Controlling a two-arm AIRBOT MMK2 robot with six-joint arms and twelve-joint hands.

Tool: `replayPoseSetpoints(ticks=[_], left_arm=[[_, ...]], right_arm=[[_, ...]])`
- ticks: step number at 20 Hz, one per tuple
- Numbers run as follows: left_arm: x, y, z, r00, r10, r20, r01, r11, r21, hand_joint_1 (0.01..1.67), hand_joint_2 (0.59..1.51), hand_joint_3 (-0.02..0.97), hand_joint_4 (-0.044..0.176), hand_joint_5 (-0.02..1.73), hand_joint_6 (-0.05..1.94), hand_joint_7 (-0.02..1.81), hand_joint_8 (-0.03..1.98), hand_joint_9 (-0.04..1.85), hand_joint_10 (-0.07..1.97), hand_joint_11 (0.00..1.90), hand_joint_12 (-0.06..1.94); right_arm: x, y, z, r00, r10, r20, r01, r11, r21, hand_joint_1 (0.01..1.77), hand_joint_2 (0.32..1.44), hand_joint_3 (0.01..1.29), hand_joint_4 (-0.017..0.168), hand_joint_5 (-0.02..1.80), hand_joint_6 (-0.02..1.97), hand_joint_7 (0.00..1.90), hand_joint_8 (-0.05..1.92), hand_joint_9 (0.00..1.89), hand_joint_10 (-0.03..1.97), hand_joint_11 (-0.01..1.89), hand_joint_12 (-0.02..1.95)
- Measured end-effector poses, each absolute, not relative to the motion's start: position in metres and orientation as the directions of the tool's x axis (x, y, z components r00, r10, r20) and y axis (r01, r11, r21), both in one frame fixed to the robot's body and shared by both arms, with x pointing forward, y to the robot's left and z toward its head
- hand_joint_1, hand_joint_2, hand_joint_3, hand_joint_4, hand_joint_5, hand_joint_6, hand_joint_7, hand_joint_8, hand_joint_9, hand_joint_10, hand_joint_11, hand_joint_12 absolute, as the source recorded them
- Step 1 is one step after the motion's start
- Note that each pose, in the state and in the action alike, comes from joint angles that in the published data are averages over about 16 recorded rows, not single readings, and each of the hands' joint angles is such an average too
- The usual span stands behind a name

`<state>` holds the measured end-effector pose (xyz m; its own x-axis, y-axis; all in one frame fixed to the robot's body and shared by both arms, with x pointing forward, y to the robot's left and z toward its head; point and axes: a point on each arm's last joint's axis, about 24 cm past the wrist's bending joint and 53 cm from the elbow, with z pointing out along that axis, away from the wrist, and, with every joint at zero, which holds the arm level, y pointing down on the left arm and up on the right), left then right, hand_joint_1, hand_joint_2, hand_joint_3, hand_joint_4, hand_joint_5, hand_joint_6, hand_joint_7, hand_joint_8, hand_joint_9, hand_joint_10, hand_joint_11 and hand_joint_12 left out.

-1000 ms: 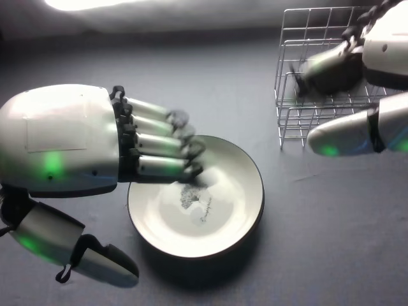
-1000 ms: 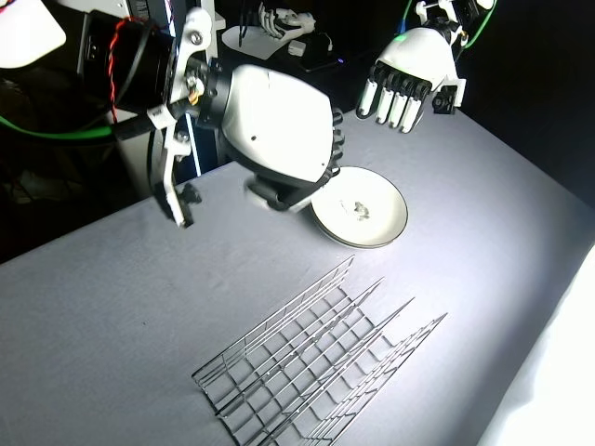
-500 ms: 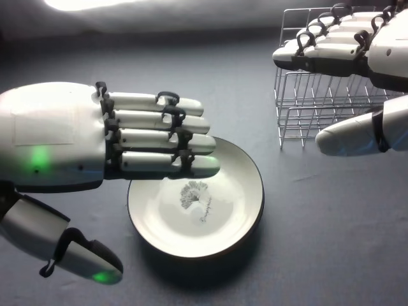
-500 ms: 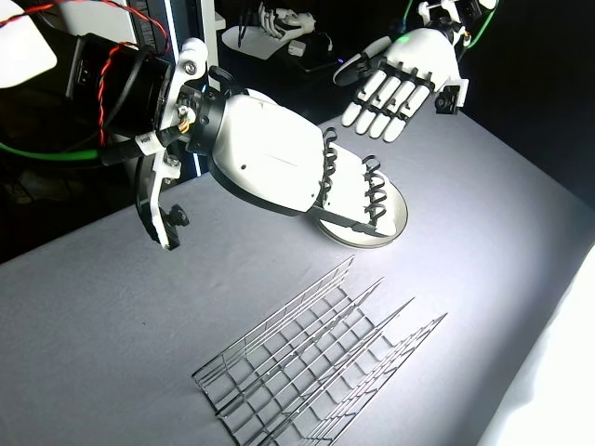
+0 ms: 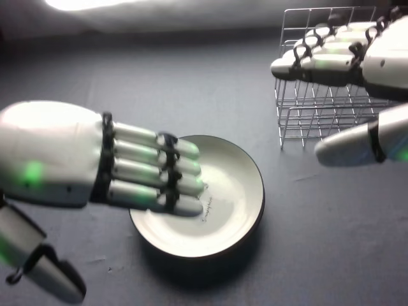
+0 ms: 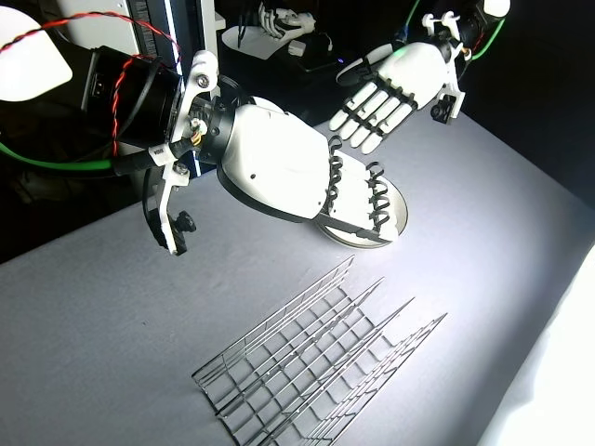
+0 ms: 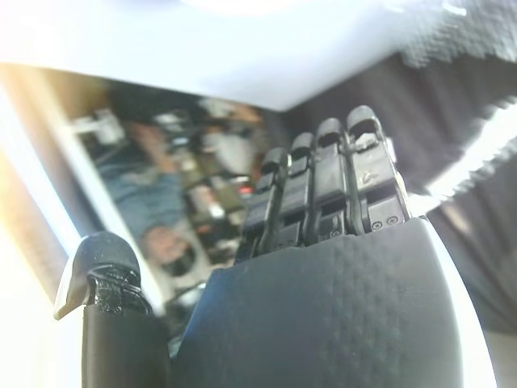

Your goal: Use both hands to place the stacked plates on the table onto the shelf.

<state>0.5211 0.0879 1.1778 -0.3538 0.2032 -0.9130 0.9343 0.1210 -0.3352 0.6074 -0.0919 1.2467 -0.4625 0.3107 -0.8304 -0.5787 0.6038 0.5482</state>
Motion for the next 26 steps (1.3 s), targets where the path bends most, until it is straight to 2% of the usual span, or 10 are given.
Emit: replayPoseSetpoints(ticks=[6,12,21,26], left_arm=[[0.528,0.091,1.149,-0.315,0.325,-0.892,0.949,0.114,-0.293,0.02,1.080,-0.011,0.005,0.03,0.02,0.02,-0.01,0.02,0.01,0.02,0.02],[0.543,0.093,1.122,-0.280,0.408,-0.869,0.960,0.133,-0.247,0.02,1.077,-0.010,0.004,0.08,0.02,0.06,-0.01,0.04,0.01,0.03,0.03],[0.569,0.099,1.096,-0.285,0.463,-0.840,0.957,0.190,-0.220,0.02,1.076,-0.011,0.001,0.13,0.02,0.08,0.01,0.04,0.01,0.03,0.04],[0.580,0.106,1.086,-0.302,0.477,-0.825,0.950,0.221,-0.220,0.02,1.077,-0.011,0.000,0.11,0.01,0.06,0.01,0.02,0.01,0.02,0.03]], right_arm=[[0.604,-0.090,1.243,-0.468,0.300,-0.831,-0.587,0.597,0.547,0.16,1.10,0.01,-0.006,0.02,0.02,0.02,0.01,0.03,0.01,0.04,0.07],[0.602,-0.089,1.242,-0.466,0.292,-0.836,-0.599,0.591,0.540,0.21,1.08,0.01,-0.006,0.08,0.02,0.09,0.01,0.09,0.01,0.04,0.30],[0.603,-0.091,1.238,-0.426,0.229,-0.875,-0.652,0.593,0.472,0.27,1.07,0.01,-0.003,0.22,0.02,0.24,0.01,0.24,0.01,0.01,0.72],[0.602,-0.090,1.236,-0.392,0.182,-0.902,-0.698,0.580,0.420,0.30,1.07,0.01,0.001,0.25,0.02,0.27,0.01,0.28,0.01,0.01,0.78]])
